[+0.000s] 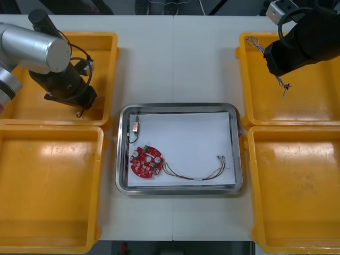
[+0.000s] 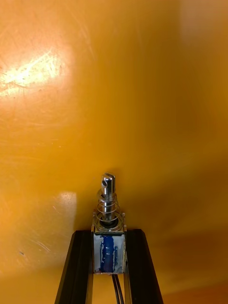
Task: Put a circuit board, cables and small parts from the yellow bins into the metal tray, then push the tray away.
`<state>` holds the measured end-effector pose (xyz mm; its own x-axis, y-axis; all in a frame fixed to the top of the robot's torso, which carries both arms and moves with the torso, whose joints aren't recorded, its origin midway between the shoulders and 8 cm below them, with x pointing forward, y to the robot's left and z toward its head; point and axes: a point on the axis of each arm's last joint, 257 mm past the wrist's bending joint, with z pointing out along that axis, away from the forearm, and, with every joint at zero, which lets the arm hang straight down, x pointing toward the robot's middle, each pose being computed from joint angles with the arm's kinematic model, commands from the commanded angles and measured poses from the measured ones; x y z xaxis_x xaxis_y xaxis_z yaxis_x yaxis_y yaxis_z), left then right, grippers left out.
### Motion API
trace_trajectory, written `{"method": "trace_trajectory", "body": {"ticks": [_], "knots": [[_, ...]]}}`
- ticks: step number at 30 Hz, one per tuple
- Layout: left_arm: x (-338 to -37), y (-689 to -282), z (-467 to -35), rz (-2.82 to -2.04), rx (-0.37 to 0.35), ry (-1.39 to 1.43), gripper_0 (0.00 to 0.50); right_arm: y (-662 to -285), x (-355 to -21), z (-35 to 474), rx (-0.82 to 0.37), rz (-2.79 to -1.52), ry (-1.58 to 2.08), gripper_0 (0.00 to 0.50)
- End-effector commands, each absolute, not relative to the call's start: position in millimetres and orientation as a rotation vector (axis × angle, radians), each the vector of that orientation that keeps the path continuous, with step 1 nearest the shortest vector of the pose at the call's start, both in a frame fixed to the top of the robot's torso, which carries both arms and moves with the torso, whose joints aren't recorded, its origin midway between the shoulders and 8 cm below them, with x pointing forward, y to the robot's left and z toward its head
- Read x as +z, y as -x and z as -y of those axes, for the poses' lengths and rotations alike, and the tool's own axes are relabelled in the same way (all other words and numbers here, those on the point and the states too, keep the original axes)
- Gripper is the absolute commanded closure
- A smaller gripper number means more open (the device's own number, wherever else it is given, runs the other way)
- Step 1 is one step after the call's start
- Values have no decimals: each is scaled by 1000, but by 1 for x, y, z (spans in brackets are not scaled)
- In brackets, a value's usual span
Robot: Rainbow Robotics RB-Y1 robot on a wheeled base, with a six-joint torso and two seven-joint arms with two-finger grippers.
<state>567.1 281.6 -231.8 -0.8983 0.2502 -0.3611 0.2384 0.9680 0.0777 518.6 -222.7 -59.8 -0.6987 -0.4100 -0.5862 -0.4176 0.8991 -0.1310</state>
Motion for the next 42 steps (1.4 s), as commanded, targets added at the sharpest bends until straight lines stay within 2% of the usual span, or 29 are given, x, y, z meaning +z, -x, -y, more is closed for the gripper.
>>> {"method": "trace_trajectory", "body": {"ticks": [1, 8, 12, 15, 21, 28, 32, 42], "knots": [[-196, -586, -262, -2670, -20, -324, 500, -507, -50, 204, -50, -2352, 758, 500], [-160, -580, -272, -2662, -30, -288, 500, -480, -68, 151, -103, -2279, 1029, 500], [-139, -573, -279, -2655, -1, -286, 500, -463, -87, 130, -102, -2266, 1161, 500], [-125, -565, -283, -2659, 21, -277, 500, -453, -99, 120, -146, -2237, 1258, 500], [-102, -548, -278, -2663, 78, -201, 500, -448, -123, 100, -217, -2107, 1457, 500], [-91, -532, -282, -2676, 74, -157, 500, -453, -152, 83, -269, -1973, 1581, 500], [-86, -523, -283, -2674, 87, -147, 500, -453, -182, 79, -266, -1982, 1633, 500], [-82, -516, -283, -2675, 87, -125, 500, -471, -227, 87, -339, -1995, 1672, 500]]}}
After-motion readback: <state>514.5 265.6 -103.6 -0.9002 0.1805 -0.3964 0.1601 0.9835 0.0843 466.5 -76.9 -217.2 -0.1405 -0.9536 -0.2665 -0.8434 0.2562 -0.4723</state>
